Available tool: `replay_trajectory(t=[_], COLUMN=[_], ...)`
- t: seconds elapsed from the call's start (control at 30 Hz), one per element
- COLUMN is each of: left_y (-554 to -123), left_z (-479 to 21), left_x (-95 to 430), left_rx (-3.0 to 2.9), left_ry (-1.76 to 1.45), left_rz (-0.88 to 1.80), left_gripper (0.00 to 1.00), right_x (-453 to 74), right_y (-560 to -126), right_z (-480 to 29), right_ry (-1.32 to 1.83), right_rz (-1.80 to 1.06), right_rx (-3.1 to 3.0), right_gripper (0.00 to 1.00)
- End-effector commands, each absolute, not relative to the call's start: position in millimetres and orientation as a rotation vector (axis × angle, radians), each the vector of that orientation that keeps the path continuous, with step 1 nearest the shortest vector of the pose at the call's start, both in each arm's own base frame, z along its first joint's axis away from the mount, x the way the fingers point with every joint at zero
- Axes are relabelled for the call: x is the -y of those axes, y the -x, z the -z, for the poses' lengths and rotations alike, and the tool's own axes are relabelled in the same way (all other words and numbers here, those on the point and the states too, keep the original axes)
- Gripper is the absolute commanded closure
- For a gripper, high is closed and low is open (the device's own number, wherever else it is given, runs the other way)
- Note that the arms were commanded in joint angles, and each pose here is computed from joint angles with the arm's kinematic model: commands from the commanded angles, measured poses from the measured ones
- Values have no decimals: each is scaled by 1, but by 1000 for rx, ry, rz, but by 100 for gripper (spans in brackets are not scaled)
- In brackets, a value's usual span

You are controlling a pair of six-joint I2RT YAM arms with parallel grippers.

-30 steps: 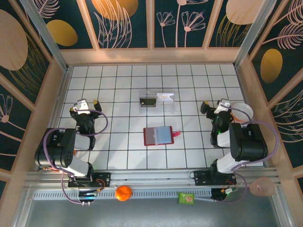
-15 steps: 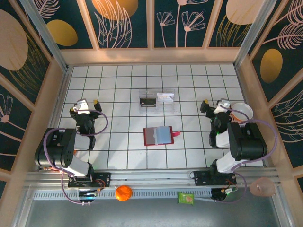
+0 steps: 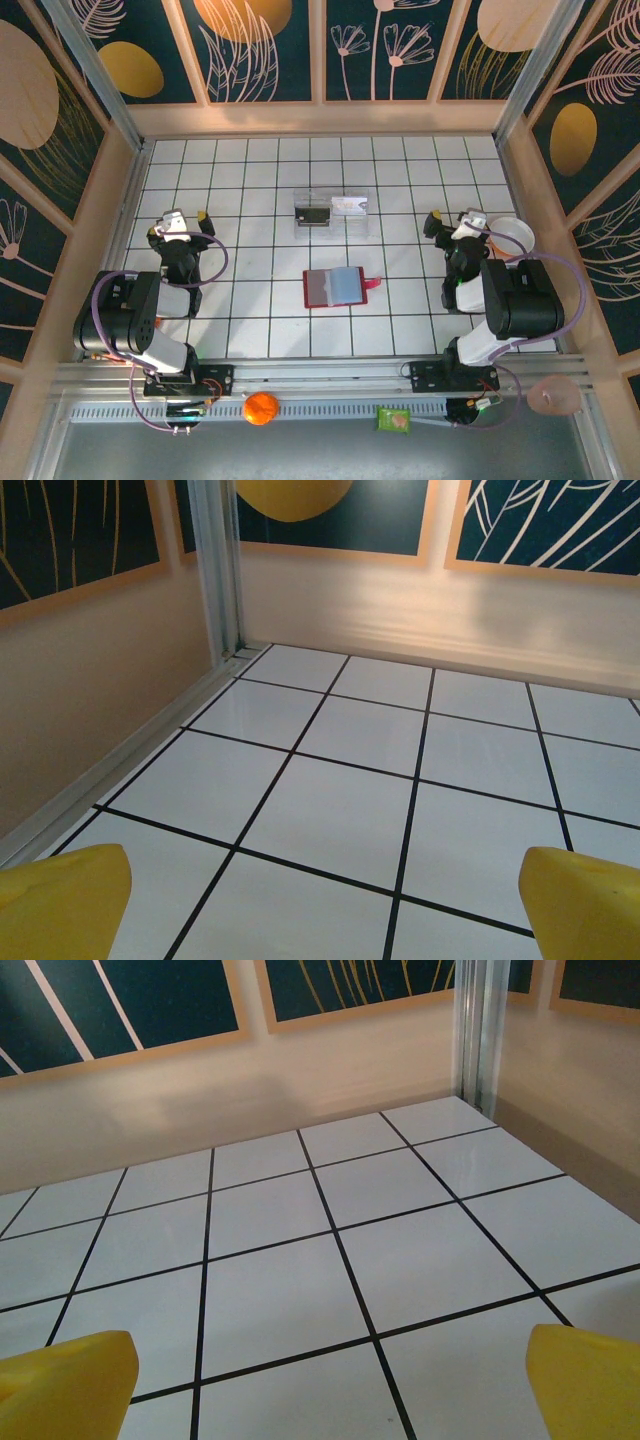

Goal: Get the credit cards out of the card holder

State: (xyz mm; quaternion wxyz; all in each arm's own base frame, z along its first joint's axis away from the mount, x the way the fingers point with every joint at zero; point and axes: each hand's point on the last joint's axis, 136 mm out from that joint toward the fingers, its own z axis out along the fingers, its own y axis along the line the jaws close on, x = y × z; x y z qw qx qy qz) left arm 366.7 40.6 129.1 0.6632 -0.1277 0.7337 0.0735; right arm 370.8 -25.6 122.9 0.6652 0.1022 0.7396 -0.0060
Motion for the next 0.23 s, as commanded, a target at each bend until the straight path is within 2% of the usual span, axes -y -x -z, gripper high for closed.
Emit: replay_trajectory(t=[0.0, 0.2], left_y=[-368, -367], left_z=[-138, -139], left_x=[-42, -42], left_rx=[-1619, -1616], left_ry=[309, 308], left_rz=[-153, -153], left_gripper=[1, 1], right_x=[29, 29], right_y=[-369, -369], right_z=[-130, -130], right_ry=[-237, -237], right_rz=[40, 40], right_rx=[-1632, -1631], right_gripper=[1, 1])
